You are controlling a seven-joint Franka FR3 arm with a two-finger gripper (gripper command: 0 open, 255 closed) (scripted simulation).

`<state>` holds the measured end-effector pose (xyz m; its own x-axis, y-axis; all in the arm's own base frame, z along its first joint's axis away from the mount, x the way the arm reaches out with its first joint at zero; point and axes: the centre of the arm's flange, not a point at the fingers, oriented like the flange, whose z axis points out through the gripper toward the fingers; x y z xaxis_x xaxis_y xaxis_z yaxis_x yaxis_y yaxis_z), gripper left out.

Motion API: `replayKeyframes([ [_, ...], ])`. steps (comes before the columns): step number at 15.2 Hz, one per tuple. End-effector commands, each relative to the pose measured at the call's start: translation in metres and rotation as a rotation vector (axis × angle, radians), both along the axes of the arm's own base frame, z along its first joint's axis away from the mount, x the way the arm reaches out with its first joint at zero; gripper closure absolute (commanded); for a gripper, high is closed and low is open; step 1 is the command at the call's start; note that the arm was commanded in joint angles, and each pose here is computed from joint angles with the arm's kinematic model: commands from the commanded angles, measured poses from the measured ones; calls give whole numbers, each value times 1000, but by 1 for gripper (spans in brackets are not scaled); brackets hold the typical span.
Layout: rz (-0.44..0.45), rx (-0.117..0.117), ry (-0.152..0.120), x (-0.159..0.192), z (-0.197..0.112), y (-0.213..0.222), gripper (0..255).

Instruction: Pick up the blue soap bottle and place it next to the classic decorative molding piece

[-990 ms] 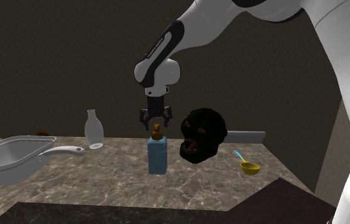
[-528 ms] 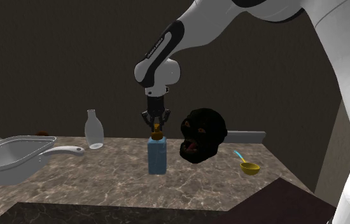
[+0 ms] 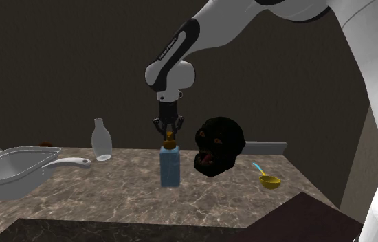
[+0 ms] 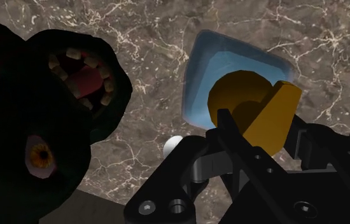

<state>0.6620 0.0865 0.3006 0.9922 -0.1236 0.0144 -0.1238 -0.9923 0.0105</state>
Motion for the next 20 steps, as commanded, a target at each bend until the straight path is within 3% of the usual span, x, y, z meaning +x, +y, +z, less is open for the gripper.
replayKeyframes([
  [1,0,0,0,0,11,1,255],
  [20,0,0,0,0,111,1,255],
])
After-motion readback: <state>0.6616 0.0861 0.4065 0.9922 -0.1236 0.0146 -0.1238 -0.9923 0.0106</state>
